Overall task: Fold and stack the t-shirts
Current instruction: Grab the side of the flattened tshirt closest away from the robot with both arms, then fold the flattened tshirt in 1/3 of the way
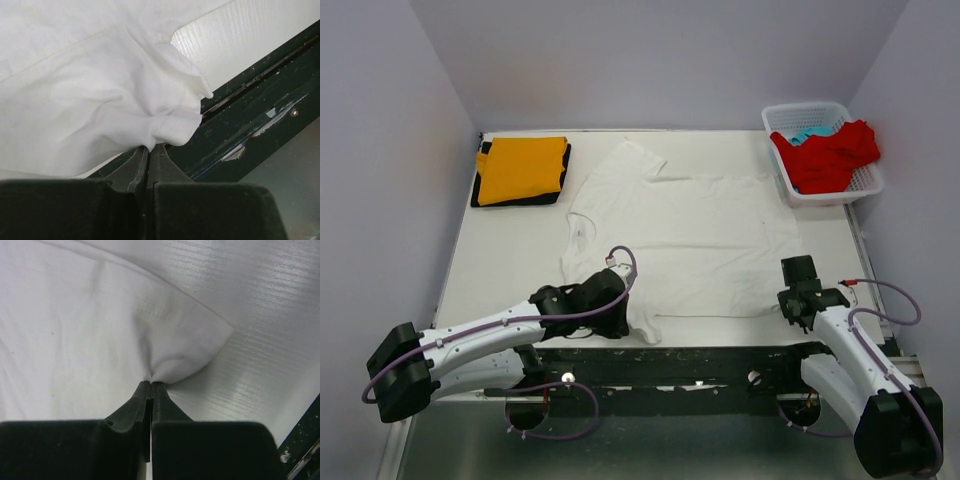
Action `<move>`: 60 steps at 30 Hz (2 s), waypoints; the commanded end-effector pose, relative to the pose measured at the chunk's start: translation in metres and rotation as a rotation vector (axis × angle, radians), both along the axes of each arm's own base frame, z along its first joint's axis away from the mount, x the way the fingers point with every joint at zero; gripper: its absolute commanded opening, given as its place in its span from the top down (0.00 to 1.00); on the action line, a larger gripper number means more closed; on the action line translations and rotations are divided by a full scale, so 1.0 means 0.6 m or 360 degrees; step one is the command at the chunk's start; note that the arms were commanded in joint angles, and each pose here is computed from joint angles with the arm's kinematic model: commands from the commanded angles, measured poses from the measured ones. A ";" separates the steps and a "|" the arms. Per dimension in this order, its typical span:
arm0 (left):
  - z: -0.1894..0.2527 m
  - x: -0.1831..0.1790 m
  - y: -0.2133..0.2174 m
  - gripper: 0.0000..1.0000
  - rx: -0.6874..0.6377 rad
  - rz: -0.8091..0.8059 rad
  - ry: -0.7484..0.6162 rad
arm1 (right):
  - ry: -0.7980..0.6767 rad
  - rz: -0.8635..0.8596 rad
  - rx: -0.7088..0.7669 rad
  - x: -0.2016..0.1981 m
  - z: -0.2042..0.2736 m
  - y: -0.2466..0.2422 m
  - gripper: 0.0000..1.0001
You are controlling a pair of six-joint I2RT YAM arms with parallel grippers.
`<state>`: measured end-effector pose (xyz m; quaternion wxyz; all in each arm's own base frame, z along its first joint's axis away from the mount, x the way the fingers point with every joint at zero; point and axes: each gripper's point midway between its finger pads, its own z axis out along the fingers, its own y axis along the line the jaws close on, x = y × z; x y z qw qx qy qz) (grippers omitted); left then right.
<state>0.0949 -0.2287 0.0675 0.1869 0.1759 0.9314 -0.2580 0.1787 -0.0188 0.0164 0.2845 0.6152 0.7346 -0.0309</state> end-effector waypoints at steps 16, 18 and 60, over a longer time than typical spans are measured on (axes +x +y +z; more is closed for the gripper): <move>0.102 0.092 -0.002 1.00 -0.0152 0.0270 -0.0251 | -0.0076 0.0462 -0.0213 0.086 0.093 0.004 0.99; 0.114 0.118 0.009 1.00 -0.0128 0.0368 -0.0307 | -0.0074 0.0488 -0.0226 0.102 0.101 0.006 0.99; 0.131 0.524 0.071 1.00 0.0290 0.0612 -0.0705 | -0.0139 0.0359 -0.0436 0.307 0.106 -0.014 0.79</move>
